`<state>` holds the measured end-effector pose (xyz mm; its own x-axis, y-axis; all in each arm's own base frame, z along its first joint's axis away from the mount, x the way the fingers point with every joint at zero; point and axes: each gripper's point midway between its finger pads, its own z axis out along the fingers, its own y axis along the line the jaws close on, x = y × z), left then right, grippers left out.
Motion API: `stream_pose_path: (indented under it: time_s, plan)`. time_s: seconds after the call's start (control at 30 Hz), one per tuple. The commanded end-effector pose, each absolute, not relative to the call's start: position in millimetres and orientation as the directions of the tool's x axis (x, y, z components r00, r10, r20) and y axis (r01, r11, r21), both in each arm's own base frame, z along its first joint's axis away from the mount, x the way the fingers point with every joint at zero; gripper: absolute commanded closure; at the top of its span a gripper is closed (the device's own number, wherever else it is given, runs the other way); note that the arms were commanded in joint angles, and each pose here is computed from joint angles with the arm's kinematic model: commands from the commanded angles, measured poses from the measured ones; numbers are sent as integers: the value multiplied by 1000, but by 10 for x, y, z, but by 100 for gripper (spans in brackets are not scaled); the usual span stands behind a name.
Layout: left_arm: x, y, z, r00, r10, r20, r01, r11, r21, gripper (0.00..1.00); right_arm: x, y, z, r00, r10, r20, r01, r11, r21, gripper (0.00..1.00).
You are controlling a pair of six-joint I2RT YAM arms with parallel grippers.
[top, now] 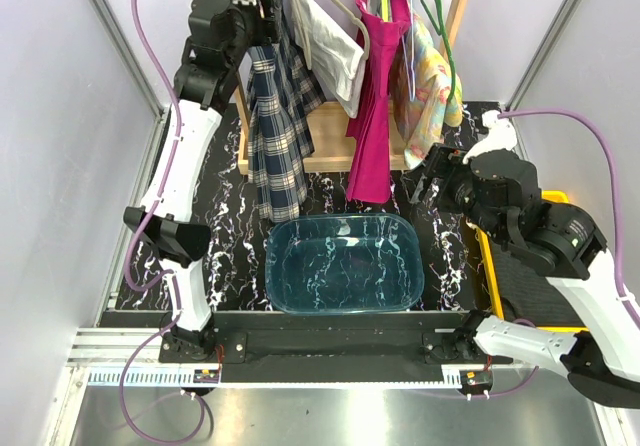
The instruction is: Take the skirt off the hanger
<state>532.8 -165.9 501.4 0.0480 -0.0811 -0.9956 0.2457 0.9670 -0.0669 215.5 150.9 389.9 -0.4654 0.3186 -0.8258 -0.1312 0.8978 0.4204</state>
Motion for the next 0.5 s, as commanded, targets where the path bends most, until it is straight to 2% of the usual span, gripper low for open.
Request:
stream_pose_path:
  time_s: [0.0,0.1,0.2,0.23,0.3,0.33,0.47]
  plan:
    - [5359,-1545,5086,93,-66,-993,158,986,-51,40,2132,1377,3997,-424,368,-827,-90,892,443,13]
    - [5382,-1566,5005,75,-39,-996,154,988,-27,48,2116,1347,4024,-416,384,-824,-85,886,456,13]
    - [5388,-1602,4923,50,-24,-998,173,985,-15,69,2120,1356,4029,-415,390,-822,-85,883,462,14]
    - [5391,-1620,4883,37,-19,-999,182,983,-12,86,2121,1357,4017,-417,387,-823,-85,885,459,14]
    - [5392,-1667,4830,25,7,-1000,211,977,12,97,2121,1358,4003,-420,387,-821,-82,885,459,15]
    - [5393,-1669,4792,12,13,-1000,216,976,16,100,2122,1359,3992,-421,387,-820,-81,885,459,16]
    - [5386,-1712,4784,11,29,-1000,256,966,30,100,2107,1339,3966,-420,395,-817,-73,883,464,17]
